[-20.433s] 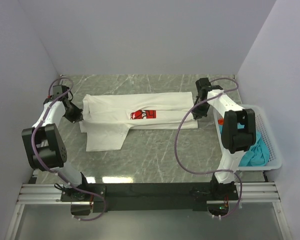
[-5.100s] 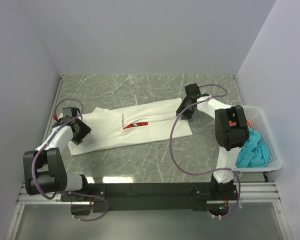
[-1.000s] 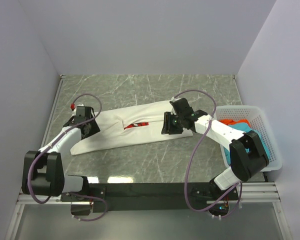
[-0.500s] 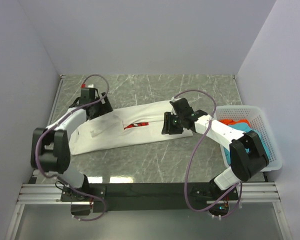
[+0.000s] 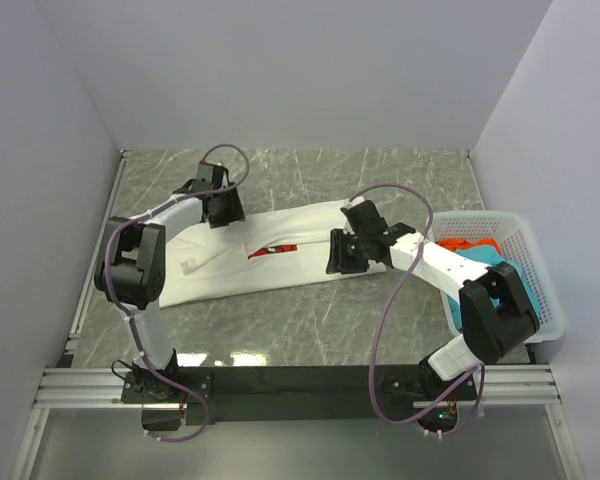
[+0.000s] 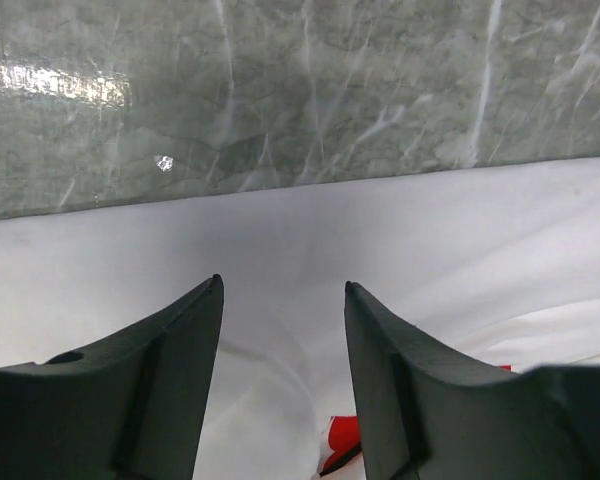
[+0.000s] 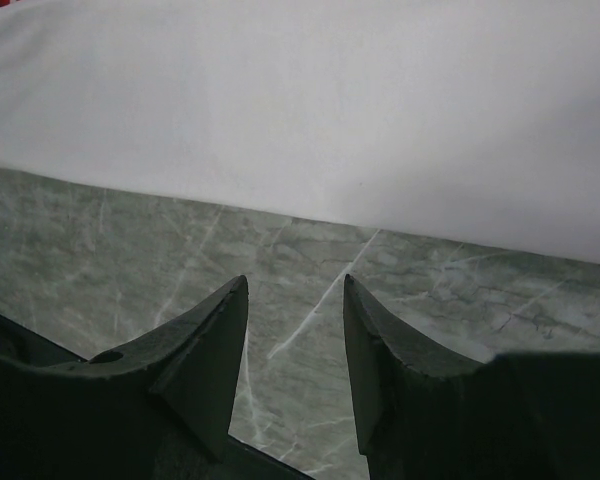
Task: Fold and stack the t-shirts
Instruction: Fold the tshirt
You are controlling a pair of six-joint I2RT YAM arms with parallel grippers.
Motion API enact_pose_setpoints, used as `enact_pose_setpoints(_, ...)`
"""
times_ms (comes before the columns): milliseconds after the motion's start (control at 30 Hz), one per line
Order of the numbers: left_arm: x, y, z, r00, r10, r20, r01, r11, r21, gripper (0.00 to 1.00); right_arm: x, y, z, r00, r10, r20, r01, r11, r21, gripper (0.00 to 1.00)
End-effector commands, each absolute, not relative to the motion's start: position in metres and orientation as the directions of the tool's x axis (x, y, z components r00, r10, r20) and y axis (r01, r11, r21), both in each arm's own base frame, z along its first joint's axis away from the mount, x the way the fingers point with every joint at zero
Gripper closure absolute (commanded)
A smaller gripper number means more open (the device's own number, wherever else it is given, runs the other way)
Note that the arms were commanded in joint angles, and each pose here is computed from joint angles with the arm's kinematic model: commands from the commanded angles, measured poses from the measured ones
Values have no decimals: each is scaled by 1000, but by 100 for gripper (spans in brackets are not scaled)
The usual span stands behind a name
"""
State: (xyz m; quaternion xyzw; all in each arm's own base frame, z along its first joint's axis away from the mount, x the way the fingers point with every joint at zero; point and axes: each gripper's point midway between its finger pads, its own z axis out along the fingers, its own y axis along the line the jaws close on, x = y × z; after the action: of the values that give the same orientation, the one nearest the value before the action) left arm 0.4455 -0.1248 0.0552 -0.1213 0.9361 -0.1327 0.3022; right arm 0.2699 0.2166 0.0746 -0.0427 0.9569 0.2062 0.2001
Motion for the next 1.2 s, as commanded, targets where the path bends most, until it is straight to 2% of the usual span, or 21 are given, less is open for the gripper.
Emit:
enact_pose_setpoints(0,454,-122,59,-765,-325,-557,-206,942,-266,44,272,217,87,-893,-3,-450,-192,908,373,50)
enact_pose_setpoints(67,450,-124,57,-771,-324,-548,-225,944,-242,50,272,216,86,-893,-4,-449,-191,909,372,50)
enact_pose_setpoints(300,441,-119,49,-772,-314,-553,-301,946,-118,51,269,216,86,-892,3,-451,-189,905,380,50)
enact_pose_setpoints(400,435,-120,49,-776,-297,-556,-310,948,-74,55,269,213,86,-890,4,-455,-188,908,376,50)
enact_pose_setpoints(533,419,-123,49,-786,-306,-537,-328,943,-56,69,268,213,88,-886,8,-463,-190,906,380,50)
enact_pose_setpoints(600,409,-126,51,-787,-315,-530,-338,940,-57,73,267,213,89,-887,10,-462,-190,904,383,50)
enact_pose_setpoints(633,404,-127,52,-790,-318,-525,-342,938,-54,79,267,214,89,-886,9,-464,-193,903,385,50)
enact_pose_setpoints(833,371,-125,54,-775,-373,-510,-404,913,-53,89,267,216,94,-881,12,-474,-202,895,398,50)
enact_pose_setpoints(933,358,-124,62,-749,-411,-519,-426,900,-97,91,267,221,100,-872,6,-490,-230,878,420,50)
enact_pose_setpoints(1167,329,-128,74,-678,-526,-514,-445,850,-282,86,285,254,118,-831,-57,-554,-354,822,446,50)
